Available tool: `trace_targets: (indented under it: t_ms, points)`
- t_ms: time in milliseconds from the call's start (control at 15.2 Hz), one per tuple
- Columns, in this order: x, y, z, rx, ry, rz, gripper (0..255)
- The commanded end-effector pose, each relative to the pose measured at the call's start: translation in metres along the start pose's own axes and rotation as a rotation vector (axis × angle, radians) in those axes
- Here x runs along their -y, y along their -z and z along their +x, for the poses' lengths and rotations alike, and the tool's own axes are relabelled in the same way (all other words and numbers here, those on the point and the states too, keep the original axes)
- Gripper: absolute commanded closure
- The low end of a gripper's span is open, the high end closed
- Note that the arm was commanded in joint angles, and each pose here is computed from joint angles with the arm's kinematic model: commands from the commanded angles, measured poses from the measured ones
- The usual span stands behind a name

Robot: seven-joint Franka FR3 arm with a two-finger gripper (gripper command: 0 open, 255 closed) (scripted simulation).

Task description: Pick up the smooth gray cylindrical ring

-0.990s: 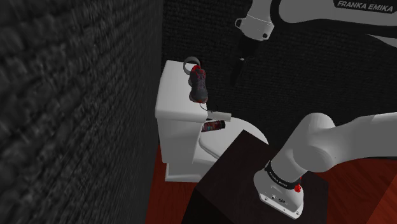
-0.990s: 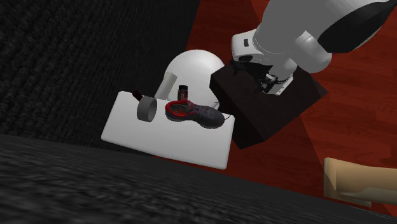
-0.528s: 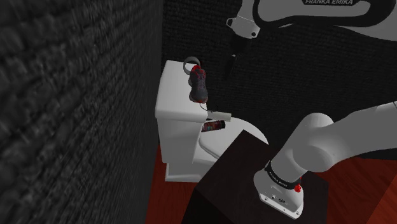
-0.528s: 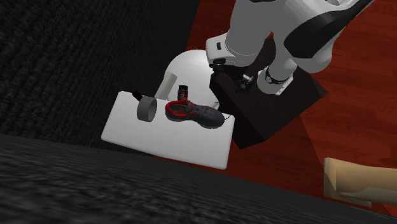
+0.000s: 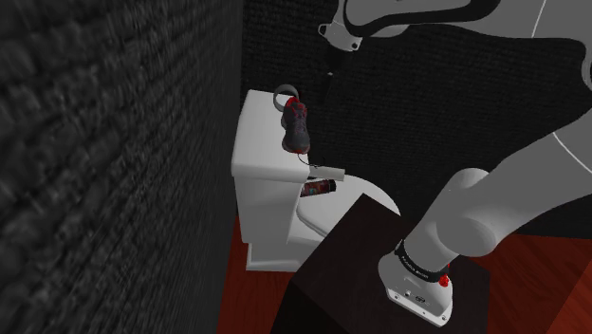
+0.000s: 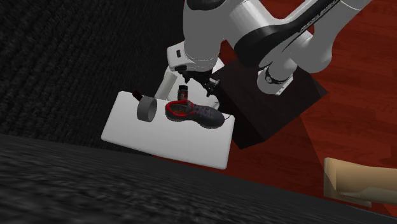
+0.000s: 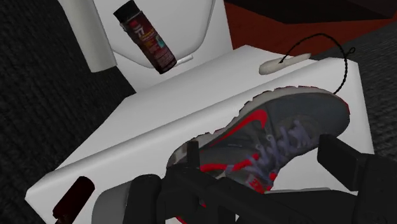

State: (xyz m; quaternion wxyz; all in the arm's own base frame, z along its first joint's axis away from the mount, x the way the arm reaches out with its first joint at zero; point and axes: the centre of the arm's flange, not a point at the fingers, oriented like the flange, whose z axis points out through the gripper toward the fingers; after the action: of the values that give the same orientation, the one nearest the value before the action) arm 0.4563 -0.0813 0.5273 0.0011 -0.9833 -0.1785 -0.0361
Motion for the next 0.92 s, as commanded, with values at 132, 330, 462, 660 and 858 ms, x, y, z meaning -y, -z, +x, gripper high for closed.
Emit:
trace_targets:
  t_ms: [132,330,462,660,858]
  points:
    - [-0.042,-0.012,0.033,-0.012,0.054,0.002,0]
    - [-0.07,-0.02,0.06,-0.021,0.093,0.004,0]
    - [-0.088,-0.025,0.078,-0.027,0.119,0.005,0]
    - [-0.114,-0.033,0.106,-0.036,0.158,0.007,0]
    - [-0.139,-0.04,0.135,-0.045,0.197,0.01,0]
